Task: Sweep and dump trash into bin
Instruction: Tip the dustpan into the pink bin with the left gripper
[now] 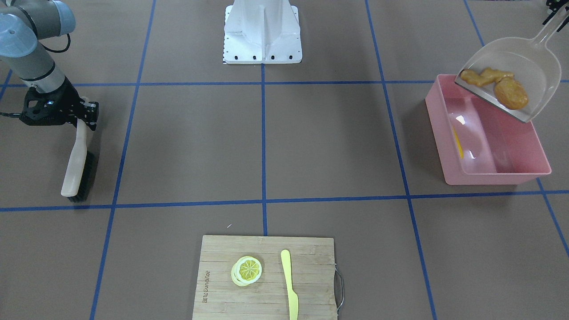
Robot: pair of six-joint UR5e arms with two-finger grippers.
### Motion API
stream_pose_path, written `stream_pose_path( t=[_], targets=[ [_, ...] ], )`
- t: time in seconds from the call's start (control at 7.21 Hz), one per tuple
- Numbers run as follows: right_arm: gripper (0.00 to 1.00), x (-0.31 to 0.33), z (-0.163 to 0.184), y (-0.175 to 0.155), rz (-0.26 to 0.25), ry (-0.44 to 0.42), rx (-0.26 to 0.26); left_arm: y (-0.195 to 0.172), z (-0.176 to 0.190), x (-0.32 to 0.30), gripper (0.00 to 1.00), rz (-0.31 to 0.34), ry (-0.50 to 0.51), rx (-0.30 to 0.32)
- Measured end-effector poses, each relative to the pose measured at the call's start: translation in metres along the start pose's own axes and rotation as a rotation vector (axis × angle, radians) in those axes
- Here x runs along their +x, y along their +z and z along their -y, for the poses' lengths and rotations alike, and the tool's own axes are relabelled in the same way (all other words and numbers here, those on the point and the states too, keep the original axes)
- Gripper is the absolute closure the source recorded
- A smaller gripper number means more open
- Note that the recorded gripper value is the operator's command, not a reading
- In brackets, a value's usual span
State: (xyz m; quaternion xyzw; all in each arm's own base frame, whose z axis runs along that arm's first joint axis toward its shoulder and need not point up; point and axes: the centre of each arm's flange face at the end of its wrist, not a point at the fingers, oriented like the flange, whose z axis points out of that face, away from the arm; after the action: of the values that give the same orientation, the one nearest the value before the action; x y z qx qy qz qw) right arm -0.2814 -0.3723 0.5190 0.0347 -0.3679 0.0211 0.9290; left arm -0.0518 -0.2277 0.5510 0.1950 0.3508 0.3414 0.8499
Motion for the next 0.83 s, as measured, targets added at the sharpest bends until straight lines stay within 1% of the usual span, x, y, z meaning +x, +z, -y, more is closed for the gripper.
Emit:
stream_pose_path(
  t=[0.28, 0.42, 0.55, 0.69, 0.83],
  targets=[
    [0.00, -0.003, 0.000, -0.004, 0.009, 0.000, 0.004, -0.017, 0.013, -0.011, 1.00, 0.022, 0.018, -0.042],
    [0.00, -0.005, 0.000, -0.008, 0.019, -0.003, 0.011, -0.022, 0.016, -0.016, 1.00, 0.031, 0.019, -0.053],
    [0.00, -0.008, 0.002, -0.017, 0.040, -0.007, 0.030, -0.027, 0.018, -0.019, 1.00, 0.037, 0.017, -0.049],
    [0.00, -0.006, 0.008, -0.029, 0.059, -0.003, 0.057, -0.033, 0.020, -0.022, 1.00, 0.043, 0.013, -0.022],
    [0.00, 0.001, 0.017, -0.043, 0.069, 0.012, 0.091, -0.043, 0.023, -0.024, 1.00, 0.058, 0.010, 0.023]
  ],
)
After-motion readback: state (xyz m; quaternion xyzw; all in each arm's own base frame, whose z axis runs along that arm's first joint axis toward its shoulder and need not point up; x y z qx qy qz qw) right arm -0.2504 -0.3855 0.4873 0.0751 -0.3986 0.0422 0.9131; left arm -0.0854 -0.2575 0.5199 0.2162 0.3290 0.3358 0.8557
